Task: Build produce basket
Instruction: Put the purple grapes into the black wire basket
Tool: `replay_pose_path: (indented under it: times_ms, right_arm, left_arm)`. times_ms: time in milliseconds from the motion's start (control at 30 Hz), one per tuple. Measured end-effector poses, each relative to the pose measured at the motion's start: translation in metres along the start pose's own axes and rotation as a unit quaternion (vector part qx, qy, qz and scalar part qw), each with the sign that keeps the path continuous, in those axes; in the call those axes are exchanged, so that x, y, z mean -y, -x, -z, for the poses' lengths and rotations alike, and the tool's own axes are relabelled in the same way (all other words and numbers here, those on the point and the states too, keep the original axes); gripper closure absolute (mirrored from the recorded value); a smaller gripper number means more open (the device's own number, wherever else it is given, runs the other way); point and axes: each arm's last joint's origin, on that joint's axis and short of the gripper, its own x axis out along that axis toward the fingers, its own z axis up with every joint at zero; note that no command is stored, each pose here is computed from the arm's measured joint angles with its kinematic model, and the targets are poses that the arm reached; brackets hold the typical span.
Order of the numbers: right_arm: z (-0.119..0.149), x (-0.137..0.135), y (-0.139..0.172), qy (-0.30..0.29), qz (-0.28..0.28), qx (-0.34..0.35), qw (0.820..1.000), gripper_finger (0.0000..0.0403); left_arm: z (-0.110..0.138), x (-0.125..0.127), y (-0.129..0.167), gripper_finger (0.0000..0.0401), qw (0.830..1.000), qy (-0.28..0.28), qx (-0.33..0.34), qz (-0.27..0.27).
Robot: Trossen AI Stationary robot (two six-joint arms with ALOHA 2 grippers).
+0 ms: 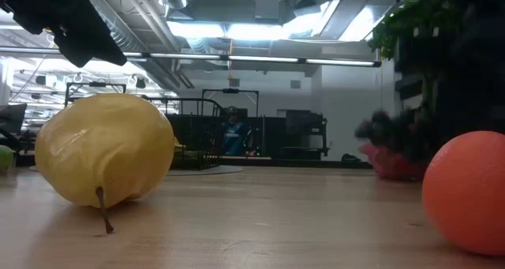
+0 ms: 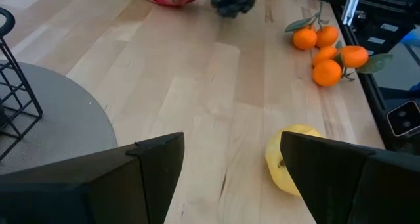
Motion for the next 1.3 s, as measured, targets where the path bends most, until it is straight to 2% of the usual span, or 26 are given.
replay_pose_path:
  times_ms: [100, 200, 300, 400, 533, 600, 833, 933, 1067, 1300]
  right_arm:
    - [-0.021, -0.016, 0.016, 0.047, -0.03, 0.039, 0.998, 0.0381]
    - [-0.052, -0.029, 0.038, 0.111, -0.019, 0.126, 0.986, 0.0385]
    - [-0.092, -0.036, 0.065, 0.169, 0.016, 0.229, 0.959, 0.0386]
    - [-0.13, -0.036, 0.092, 0.209, 0.046, 0.295, 0.931, 0.0387]
    - [-0.186, -0.025, 0.118, 0.218, 0.088, 0.374, 0.897, 0.0388]
    - [-0.215, -0.015, 0.124, 0.216, 0.082, 0.398, 0.888, 0.039]
    - [-0.309, 0.026, 0.11, 0.191, -0.006, 0.414, 0.89, 0.0388]
    - [-0.336, 0.04, 0.094, 0.191, -0.039, 0.394, 0.898, 0.0361]
    - [-0.358, 0.05, 0.081, 0.203, -0.057, 0.349, 0.913, 0.0305]
    - [-0.366, 0.061, 0.096, 0.17, -0.048, 0.304, 0.936, 0.0205]
  left_arm:
    - [0.0, 0.0, 0.0, 0.0158, 1.0, -0.001, 0.0, -0.001]
    - [0.0, -0.001, 0.0, 0.0158, 1.0, -0.001, 0.005, -0.009]
    - [0.0, -0.001, 0.0, 0.0158, 1.0, -0.001, 0.007, -0.013]
    - [0.0, -0.001, 0.0, 0.0158, 1.0, -0.001, 0.007, -0.013]
    - [0.0, -0.001, 0.0, 0.0158, 1.0, -0.002, 0.008, -0.015]
    - [0.0, -0.001, 0.0, 0.0158, 1.0, -0.002, 0.008, -0.015]
    - [0.0, -0.001, 0.0, 0.0158, 1.0, -0.013, 0.008, -0.015]
    - [0.0, -0.001, 0.0, 0.0158, 1.0, -0.014, 0.008, -0.015]
    - [0.0, -0.001, 0.0, 0.0158, 1.0, -0.014, 0.008, -0.015]
    - [0.0, -0.001, 0.0, 0.0158, 1.0, -0.014, 0.008, -0.015]
